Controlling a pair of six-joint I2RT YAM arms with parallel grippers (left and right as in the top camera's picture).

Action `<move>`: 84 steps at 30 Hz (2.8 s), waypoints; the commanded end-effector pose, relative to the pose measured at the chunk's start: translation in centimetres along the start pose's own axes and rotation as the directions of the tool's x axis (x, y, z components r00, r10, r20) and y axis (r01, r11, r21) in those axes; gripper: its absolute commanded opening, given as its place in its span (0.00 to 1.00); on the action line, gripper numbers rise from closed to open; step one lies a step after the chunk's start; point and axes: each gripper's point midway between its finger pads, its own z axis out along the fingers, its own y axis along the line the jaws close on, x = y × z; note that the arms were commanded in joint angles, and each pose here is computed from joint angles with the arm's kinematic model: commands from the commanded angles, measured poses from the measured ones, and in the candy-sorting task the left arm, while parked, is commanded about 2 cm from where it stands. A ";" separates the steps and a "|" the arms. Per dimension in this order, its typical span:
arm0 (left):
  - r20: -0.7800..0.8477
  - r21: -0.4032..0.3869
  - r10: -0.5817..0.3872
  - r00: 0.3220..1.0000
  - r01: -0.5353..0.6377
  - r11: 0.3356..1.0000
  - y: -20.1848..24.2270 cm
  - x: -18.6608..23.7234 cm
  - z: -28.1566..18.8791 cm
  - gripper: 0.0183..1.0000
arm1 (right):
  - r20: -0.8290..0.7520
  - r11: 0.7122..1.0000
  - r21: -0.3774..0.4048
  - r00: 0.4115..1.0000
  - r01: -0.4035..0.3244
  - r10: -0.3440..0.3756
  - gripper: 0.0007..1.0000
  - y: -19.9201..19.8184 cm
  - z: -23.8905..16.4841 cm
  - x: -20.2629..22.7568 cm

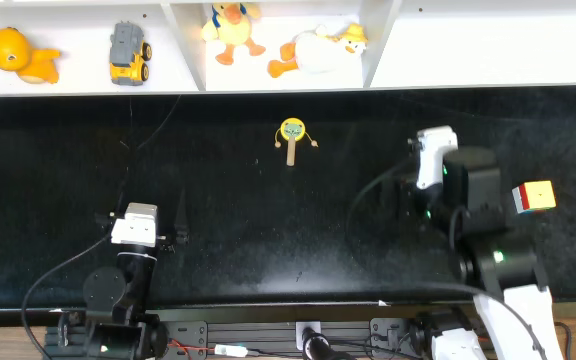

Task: Store Toys

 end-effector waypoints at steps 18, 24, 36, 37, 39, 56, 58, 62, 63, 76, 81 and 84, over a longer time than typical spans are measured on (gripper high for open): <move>0.005 -0.001 -0.019 1.000 0.019 1.000 0.0 0.0 0.0 1.00 | 0.014 0.938 0.343 0.998 0.048 -0.057 1.00 1.2 6.1 -4.8; 0.005 -0.001 -0.019 1.000 0.019 1.000 0.0 0.0 0.0 1.00 | -0.024 0.955 0.272 0.993 0.120 -0.118 0.99 5.8 8.3 -3.3; 0.005 -0.001 -0.019 1.000 0.019 1.000 0.0 0.0 0.0 1.00 | -0.017 0.973 0.182 0.990 0.141 -0.140 1.00 12.9 11.3 -2.6; 0.005 -0.001 -0.019 1.000 0.019 1.000 0.0 0.0 0.0 1.00 | -0.011 0.974 0.169 0.989 0.148 -0.149 1.00 13.7 11.4 -2.7; 0.005 -0.001 -0.019 1.000 0.019 1.000 0.0 0.0 0.0 1.00 | 0.006 0.975 0.150 0.986 0.164 -0.166 1.00 15.2 11.4 -2.8; 0.005 -0.001 -0.019 1.000 0.019 1.000 0.0 0.0 0.0 1.00 | 0.007 0.986 0.137 0.995 0.099 -0.100 1.00 16.8 13.4 -1.9; 0.005 -0.001 -0.019 1.000 0.019 1.000 0.0 0.0 0.0 1.00 | 0.001 0.984 0.142 0.995 0.103 -0.104 0.99 16.8 13.9 -1.6; 0.005 -0.001 -0.019 1.000 0.019 1.000 0.0 0.0 0.0 1.00 | -0.015 0.984 0.145 0.995 0.104 -0.103 1.00 16.9 14.5 -1.1; 0.005 -0.001 -0.019 1.000 0.019 1.000 0.0 0.0 0.0 1.00 | -0.019 0.983 0.147 0.994 0.107 -0.106 1.00 16.9 14.6 -1.0; 0.005 -0.001 -0.019 1.000 0.019 1.000 0.0 0.0 0.0 1.00 | -0.018 0.988 0.142 0.998 0.060 -0.058 1.00 16.6 18.7 -0.8; 0.005 -0.001 -0.019 1.000 0.019 1.000 0.0 0.0 0.0 1.00 | -0.011 0.988 0.146 0.999 -0.040 0.042 1.00 16.3 20.1 -0.6; 0.005 -0.001 -0.019 1.000 0.019 1.000 0.0 0.0 0.0 1.00 | -0.020 0.987 0.153 0.999 -0.039 0.042 1.00 16.1 20.5 -0.2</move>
